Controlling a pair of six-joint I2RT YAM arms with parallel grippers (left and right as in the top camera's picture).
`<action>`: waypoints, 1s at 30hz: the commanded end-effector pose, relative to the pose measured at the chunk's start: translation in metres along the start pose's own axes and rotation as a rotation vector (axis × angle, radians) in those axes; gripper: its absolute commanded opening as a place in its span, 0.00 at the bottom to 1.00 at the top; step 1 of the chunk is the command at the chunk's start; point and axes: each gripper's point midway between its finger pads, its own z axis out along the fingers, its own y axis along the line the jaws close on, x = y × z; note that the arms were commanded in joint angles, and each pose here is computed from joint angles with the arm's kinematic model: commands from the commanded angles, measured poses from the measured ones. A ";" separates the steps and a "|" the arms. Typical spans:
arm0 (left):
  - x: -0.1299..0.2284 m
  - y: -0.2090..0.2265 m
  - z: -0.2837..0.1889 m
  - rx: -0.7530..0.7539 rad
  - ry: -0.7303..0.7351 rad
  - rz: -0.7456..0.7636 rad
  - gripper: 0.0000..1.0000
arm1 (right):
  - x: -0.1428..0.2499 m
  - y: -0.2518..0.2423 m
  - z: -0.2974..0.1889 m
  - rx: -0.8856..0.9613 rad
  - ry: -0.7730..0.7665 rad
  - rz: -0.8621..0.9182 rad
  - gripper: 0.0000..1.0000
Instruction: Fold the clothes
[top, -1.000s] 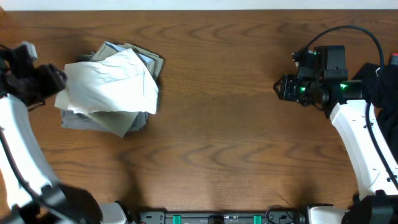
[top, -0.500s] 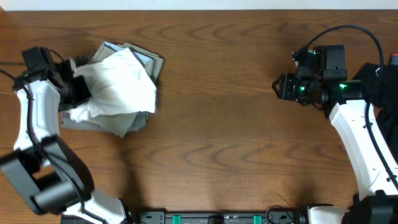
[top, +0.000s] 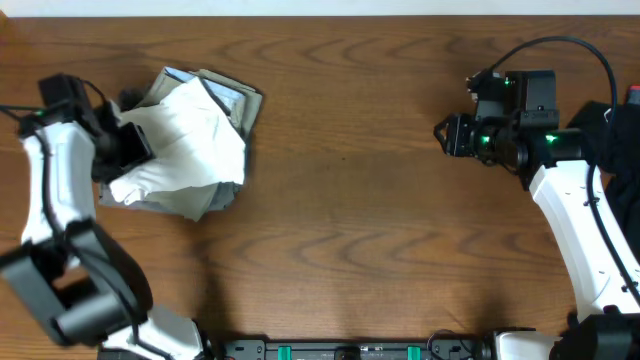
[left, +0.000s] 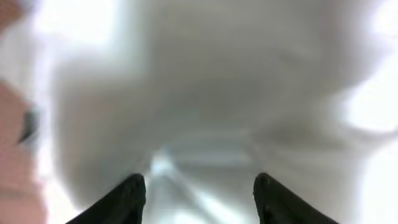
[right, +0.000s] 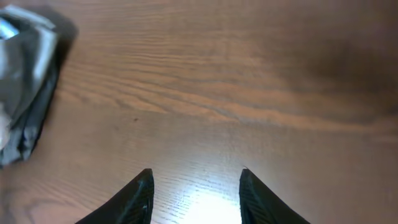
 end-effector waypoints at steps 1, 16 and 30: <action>-0.023 -0.038 -0.099 0.123 -0.233 0.105 0.59 | -0.019 0.026 -0.024 -0.070 -0.083 -0.187 0.44; 0.119 -0.070 -0.328 0.133 -0.824 0.290 0.98 | -0.029 0.065 -0.252 0.143 -0.666 -0.356 0.99; 0.154 -0.065 -0.316 0.127 -0.743 0.276 0.98 | 0.022 0.078 -0.292 0.106 -0.715 -0.381 0.99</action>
